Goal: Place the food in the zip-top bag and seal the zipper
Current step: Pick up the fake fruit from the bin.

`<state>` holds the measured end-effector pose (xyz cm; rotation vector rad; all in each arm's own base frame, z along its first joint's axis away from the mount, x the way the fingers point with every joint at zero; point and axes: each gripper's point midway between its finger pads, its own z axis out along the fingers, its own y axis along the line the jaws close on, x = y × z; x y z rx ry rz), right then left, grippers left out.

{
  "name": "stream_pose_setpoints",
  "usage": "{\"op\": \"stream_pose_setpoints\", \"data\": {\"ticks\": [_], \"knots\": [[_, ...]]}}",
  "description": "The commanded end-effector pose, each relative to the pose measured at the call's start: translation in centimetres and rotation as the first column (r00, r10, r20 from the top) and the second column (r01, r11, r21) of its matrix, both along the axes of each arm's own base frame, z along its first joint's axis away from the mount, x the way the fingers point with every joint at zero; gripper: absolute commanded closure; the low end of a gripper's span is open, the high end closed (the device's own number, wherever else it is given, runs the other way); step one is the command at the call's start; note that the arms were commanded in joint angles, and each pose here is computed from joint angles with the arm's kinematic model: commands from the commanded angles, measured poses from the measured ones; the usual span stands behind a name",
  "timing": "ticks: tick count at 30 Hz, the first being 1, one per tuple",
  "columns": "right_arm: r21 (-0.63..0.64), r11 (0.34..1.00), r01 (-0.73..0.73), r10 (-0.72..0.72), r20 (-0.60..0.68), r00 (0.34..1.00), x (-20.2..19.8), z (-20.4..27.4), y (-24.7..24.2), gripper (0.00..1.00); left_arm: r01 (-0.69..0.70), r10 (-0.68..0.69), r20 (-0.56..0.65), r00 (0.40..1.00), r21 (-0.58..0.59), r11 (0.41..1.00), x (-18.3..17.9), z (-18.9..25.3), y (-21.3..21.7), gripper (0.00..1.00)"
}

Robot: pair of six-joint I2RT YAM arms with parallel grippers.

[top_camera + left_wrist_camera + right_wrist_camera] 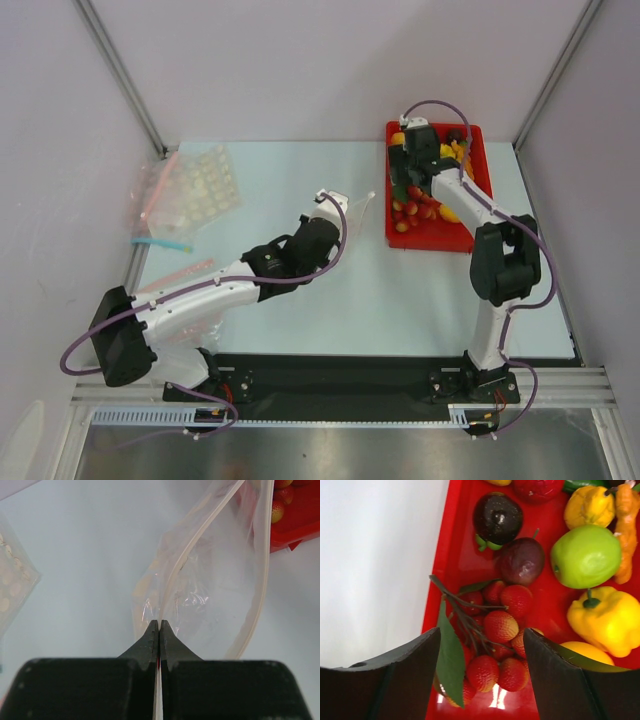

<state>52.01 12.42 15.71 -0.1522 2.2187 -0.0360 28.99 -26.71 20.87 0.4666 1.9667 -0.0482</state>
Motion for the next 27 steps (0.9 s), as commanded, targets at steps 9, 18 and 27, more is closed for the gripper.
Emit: {"op": "stream_pose_setpoints", "data": {"ticks": [9,18,27], "knots": [[-0.232,0.971,-0.054,0.04,-0.066,0.997,0.3,-3.7,-2.3,0.25,-0.006,0.008,0.038,0.999,-0.039,0.999,0.3,1.5,-0.1,1.0],[-0.233,0.968,-0.098,0.07,-0.126,0.99,1.7,-6.8,-1.8,0.21,-0.003,0.005,0.037,0.999,-0.044,0.999,0.2,1.6,-0.1,1.0],[-0.212,0.966,-0.146,0.103,-0.203,0.974,4.0,-9.2,-2.2,0.36,0.002,0.0,0.034,0.999,-0.046,0.999,0.1,1.7,-0.2,0.99]]}}
